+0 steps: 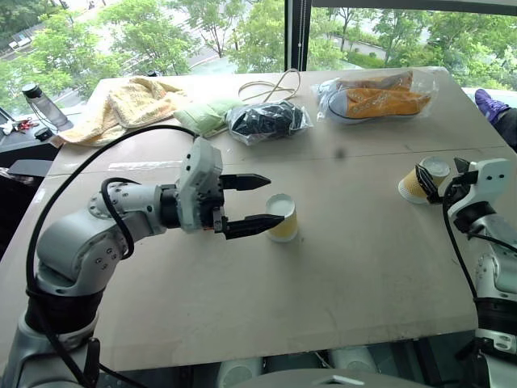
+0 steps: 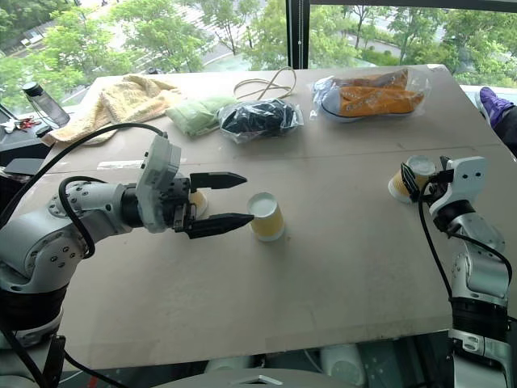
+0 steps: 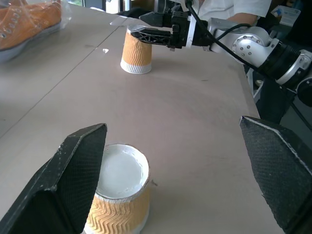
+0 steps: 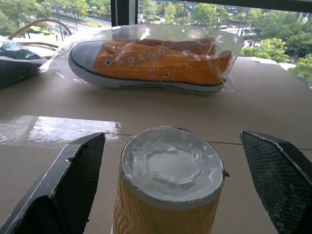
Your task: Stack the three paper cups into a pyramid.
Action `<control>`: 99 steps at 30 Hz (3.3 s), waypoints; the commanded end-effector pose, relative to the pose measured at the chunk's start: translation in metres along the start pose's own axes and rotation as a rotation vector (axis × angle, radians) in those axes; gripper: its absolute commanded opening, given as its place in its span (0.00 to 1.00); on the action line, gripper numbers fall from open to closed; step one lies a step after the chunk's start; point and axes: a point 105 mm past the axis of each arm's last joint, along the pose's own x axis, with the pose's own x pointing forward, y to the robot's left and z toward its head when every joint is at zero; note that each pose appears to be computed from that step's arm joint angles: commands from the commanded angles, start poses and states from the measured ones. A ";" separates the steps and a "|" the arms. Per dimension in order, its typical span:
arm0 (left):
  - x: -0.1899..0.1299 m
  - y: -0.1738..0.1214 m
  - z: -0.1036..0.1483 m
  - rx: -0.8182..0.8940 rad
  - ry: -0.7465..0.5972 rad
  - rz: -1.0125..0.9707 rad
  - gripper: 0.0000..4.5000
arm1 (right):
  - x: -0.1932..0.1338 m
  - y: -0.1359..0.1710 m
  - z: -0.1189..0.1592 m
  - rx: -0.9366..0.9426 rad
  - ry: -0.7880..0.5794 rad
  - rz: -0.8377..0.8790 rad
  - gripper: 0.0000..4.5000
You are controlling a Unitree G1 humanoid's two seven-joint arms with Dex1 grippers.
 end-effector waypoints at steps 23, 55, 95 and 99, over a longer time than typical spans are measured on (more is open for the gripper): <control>-0.019 -0.009 0.022 0.178 -0.078 -0.003 1.00 | -0.017 0.082 0.022 0.058 -0.048 0.495 0.46; -0.051 -0.004 -0.007 0.216 -0.004 0.125 1.00 | -0.030 0.204 0.010 -0.033 -0.022 0.952 0.99; -0.056 0.092 -0.078 0.161 -0.188 0.889 0.82 | -0.074 0.146 0.103 0.008 -0.275 1.111 1.00; -0.053 0.089 -0.076 0.172 -0.191 0.861 0.53 | -0.075 0.150 0.104 0.019 -0.281 1.124 1.00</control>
